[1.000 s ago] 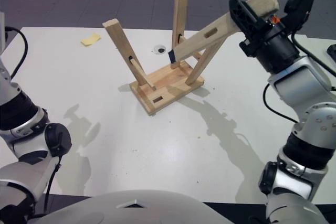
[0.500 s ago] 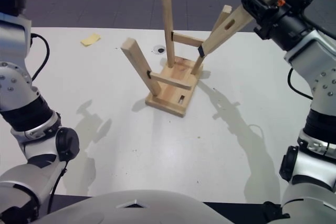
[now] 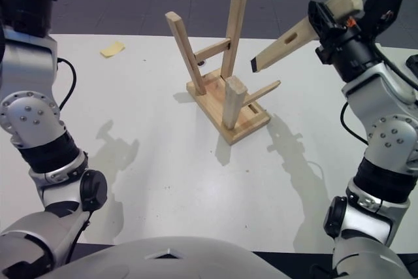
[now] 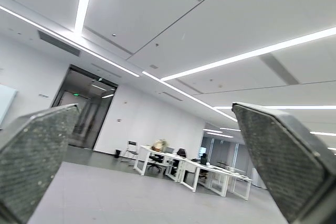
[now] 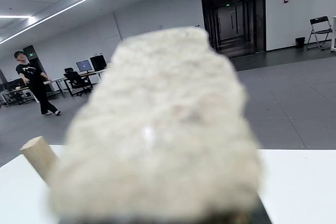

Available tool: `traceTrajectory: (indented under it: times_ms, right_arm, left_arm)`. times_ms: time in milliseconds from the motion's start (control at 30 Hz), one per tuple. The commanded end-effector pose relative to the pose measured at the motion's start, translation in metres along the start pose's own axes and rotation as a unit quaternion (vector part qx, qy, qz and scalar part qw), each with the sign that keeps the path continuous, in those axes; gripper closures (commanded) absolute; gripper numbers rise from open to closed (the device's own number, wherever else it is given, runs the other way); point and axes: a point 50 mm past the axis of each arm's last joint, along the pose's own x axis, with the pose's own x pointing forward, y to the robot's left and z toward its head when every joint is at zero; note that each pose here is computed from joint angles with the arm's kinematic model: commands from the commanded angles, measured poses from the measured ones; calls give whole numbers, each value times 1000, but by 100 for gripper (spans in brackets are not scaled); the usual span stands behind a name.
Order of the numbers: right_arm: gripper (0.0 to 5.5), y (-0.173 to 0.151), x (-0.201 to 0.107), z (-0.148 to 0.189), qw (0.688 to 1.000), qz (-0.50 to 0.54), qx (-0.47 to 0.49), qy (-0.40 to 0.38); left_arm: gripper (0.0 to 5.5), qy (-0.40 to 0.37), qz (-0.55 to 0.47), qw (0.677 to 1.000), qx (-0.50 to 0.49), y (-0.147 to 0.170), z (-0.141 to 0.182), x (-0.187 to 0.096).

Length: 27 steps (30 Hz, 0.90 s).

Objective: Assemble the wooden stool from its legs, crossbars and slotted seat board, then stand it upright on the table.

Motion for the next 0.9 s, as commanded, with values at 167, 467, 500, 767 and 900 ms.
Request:
traceTrajectory:
  times_ms: [167, 467, 500, 767, 900]
  right_arm:
    - [450, -33, -1, -34, 991, -83, -39, 101]
    - [450, -4, -13, -30, 992, -11, -31, 119]
    - [450, -1, -12, -26, 993, -7, -34, 111]
    - [450, 2, -8, -17, 995, -11, -19, 94]
    - [450, 2, -13, -13, 995, 0, 41, 96]
  left_arm:
    - [10, 7, 10, 1000, 24, 2, -6, 2]
    - [10, 3, 31, 999, 37, 9, -3, 0]
    - [10, 3, 36, 999, 38, 11, -4, -1]
    - [10, 7, 65, 997, 33, 14, -14, -6]
    - [10, 9, 77, 996, 38, 16, -16, -8]
